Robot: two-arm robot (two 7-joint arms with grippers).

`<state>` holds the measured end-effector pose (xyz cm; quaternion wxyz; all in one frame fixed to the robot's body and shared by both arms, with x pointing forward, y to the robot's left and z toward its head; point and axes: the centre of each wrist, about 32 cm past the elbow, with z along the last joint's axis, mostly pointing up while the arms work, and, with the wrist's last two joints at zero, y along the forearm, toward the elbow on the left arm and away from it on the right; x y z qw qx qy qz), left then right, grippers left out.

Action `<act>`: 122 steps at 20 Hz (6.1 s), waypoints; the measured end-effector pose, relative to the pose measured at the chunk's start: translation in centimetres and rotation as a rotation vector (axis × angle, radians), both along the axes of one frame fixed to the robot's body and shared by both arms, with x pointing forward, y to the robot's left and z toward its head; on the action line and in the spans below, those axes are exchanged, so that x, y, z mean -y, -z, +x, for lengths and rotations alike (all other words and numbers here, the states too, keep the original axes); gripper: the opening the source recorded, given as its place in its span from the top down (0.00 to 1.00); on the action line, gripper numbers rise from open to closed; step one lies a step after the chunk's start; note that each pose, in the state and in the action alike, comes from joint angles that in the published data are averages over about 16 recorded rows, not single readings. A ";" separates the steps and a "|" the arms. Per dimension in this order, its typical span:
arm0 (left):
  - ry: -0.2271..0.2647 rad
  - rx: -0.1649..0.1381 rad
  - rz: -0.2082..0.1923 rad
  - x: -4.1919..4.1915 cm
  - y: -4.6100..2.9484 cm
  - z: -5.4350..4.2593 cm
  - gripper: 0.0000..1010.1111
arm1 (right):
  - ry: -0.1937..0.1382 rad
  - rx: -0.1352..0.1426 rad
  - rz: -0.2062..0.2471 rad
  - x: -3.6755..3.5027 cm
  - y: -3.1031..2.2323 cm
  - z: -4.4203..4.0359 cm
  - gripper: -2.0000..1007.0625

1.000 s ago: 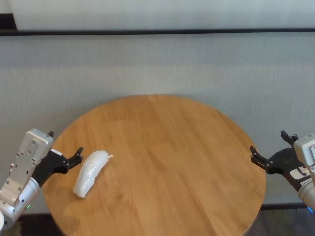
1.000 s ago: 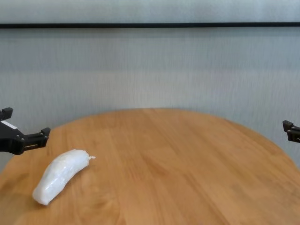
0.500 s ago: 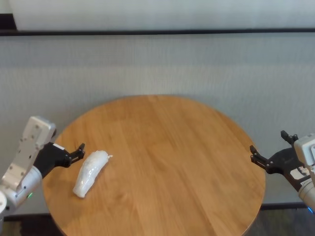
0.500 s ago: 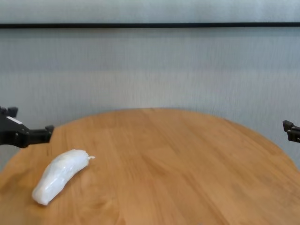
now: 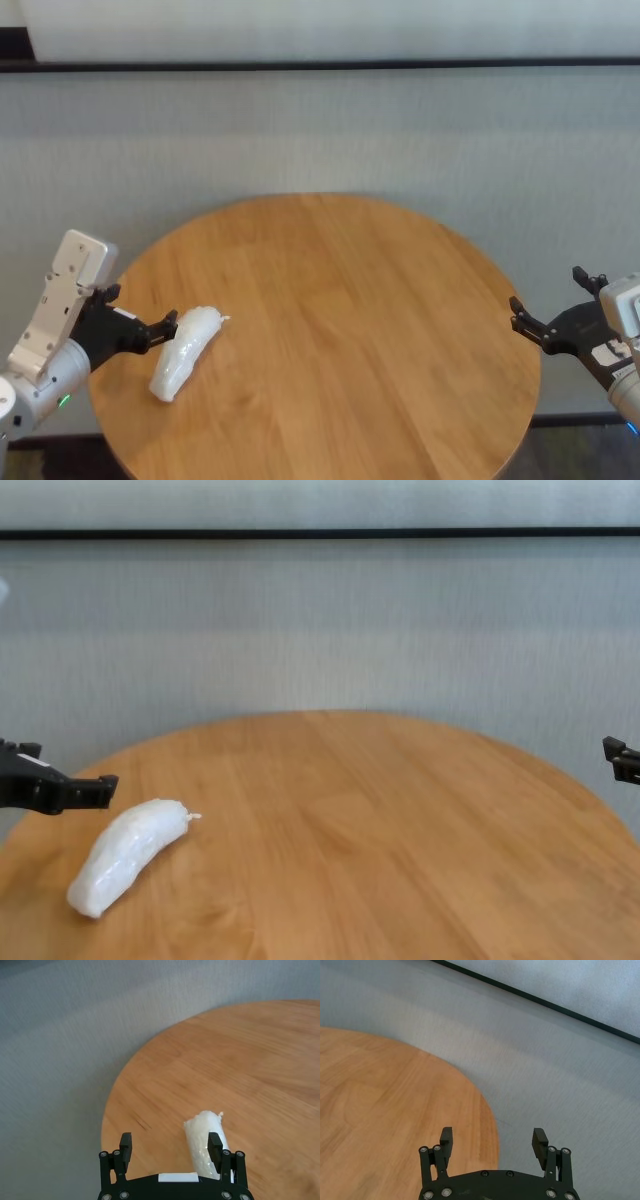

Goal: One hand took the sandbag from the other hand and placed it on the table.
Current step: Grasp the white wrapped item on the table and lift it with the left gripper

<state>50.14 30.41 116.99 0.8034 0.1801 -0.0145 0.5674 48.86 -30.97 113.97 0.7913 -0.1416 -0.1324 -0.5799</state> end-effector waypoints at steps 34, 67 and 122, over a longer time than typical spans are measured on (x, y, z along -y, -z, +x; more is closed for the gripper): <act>0.016 -0.150 -0.094 1.79 3.35 -1.54 0.01 | 0.000 0.000 0.000 0.00 0.00 0.00 0.01; -0.013 -0.168 -0.082 0.90 4.82 -1.46 0.01 | 0.000 0.000 0.000 0.00 0.00 0.00 0.01; 0.000 -0.160 -0.078 0.66 5.42 -0.83 0.34 | 0.000 0.000 0.000 0.00 0.00 0.00 0.01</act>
